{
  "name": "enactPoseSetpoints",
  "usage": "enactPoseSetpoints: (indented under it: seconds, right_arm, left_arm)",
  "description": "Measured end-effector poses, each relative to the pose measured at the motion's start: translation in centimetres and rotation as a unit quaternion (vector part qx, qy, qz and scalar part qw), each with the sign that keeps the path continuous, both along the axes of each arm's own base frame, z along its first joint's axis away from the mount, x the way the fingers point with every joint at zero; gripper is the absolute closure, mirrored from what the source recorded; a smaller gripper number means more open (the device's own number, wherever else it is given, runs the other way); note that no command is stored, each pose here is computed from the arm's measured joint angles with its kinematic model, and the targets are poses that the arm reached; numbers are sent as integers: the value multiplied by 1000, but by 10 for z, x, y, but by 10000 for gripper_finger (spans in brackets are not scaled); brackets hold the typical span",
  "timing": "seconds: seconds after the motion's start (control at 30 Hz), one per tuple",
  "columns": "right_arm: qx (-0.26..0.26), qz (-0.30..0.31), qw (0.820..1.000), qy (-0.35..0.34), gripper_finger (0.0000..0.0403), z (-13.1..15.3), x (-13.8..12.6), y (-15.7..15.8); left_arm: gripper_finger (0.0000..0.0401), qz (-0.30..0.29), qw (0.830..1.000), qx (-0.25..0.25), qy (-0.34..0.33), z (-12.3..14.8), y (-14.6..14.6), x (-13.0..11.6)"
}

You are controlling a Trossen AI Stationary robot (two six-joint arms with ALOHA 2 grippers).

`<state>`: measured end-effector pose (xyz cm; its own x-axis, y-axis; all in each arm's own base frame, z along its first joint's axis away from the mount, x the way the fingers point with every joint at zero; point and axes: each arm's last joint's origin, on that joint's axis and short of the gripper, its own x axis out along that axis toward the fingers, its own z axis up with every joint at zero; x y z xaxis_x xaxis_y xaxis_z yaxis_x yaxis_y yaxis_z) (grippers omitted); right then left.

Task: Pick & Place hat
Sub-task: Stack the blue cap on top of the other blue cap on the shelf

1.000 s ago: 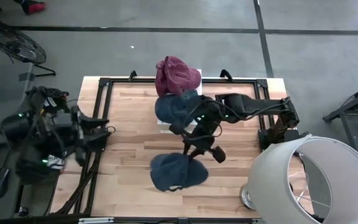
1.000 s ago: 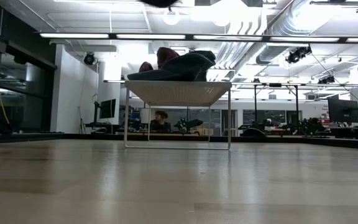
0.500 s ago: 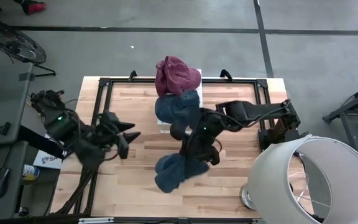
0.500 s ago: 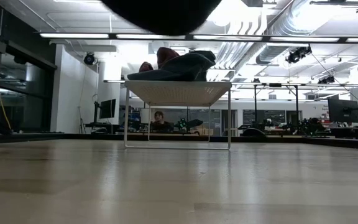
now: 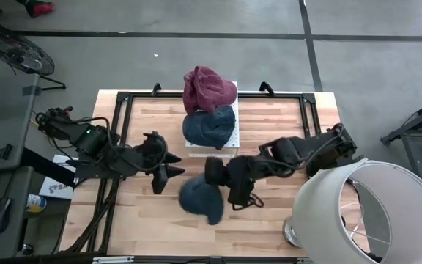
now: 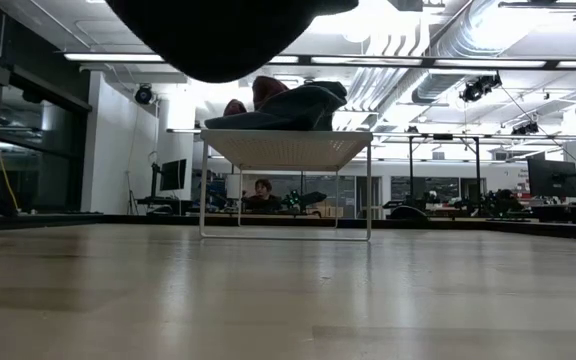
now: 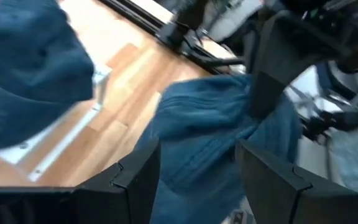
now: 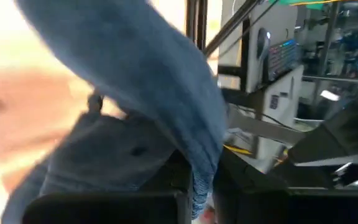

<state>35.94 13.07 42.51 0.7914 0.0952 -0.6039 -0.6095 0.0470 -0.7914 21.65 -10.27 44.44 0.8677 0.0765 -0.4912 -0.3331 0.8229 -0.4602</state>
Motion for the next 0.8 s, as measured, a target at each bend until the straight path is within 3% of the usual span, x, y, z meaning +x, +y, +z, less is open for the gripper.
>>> enactPoseSetpoints:
  seconds: [0.17,0.3,0.67,0.8]
  right_arm:
    - [-148,12,989,-5,382,-14,5,21]
    - [-200,2,980,-1,382,-26,9,33]
    - [-113,-20,993,-14,382,-29,11,48]
    - [-71,-9,997,-15,382,-28,9,55]
  left_arm:
    - [197,-44,999,-15,-3,1,3,9]
    - [197,-84,996,-27,-21,5,4,14]
    - [197,-132,991,-35,4,-5,10,38]
    - [197,-197,980,-37,7,-9,17,48]
